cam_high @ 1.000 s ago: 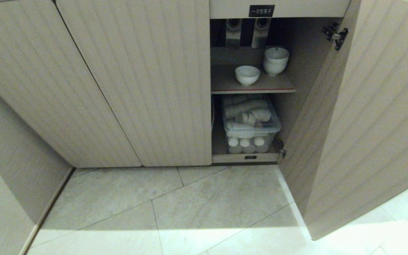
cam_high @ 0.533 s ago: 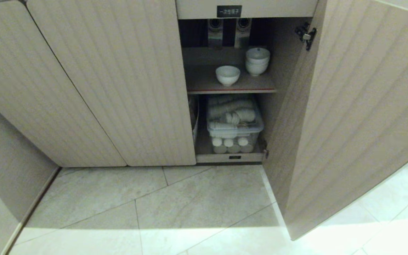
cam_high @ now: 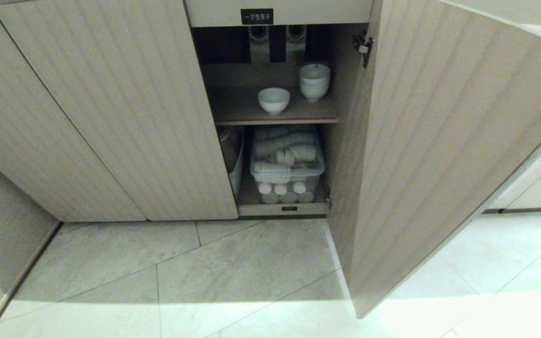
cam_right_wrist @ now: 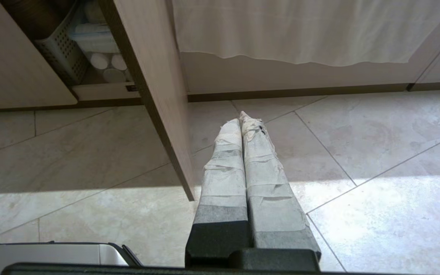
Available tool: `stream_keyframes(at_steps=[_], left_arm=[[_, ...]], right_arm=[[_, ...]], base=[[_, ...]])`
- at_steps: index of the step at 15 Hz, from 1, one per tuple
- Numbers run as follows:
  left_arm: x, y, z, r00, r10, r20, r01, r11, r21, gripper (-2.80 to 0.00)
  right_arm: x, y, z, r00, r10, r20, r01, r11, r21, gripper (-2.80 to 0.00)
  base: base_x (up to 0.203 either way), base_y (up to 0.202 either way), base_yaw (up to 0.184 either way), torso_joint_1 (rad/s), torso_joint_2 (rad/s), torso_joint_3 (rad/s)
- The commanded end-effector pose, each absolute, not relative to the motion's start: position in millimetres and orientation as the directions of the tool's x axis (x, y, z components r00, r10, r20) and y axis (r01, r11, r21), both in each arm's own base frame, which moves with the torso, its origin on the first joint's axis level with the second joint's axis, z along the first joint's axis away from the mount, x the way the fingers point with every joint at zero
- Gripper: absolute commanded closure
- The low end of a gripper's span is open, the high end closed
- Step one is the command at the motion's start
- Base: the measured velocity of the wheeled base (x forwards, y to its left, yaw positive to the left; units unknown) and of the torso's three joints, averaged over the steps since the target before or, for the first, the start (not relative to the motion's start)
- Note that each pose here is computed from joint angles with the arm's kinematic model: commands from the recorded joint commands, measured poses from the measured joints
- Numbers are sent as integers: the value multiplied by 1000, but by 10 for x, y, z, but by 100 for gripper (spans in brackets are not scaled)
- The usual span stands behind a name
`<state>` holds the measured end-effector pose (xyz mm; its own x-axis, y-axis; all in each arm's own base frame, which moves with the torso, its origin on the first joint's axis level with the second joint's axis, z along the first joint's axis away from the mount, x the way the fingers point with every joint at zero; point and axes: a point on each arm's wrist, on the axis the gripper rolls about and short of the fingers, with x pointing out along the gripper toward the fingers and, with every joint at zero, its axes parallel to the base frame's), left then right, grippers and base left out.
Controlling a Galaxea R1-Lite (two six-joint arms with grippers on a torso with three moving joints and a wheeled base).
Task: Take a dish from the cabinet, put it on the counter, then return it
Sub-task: Close the cabinet door
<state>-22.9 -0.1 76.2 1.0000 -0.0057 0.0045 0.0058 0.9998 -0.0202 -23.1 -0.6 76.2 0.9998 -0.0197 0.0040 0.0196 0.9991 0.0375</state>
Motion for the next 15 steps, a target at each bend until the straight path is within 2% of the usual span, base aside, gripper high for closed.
stream_keyframes(at_steps=[1, 15], left_arm=[[-229, -1, 762, 1000, -6, 5, 6, 1000, -20, 0], [-229, -1, 762, 1000, -6, 5, 6, 1000, -20, 0]], right_arm=[[-230, -6, 762, 1000, -20, 3, 20, 999, 38, 0], [-230, -5, 763, 1000, -15, 3, 15, 998, 55, 0]], base=[[0, 0, 0, 0, 0, 0], [0, 0, 0, 0, 0, 0]])
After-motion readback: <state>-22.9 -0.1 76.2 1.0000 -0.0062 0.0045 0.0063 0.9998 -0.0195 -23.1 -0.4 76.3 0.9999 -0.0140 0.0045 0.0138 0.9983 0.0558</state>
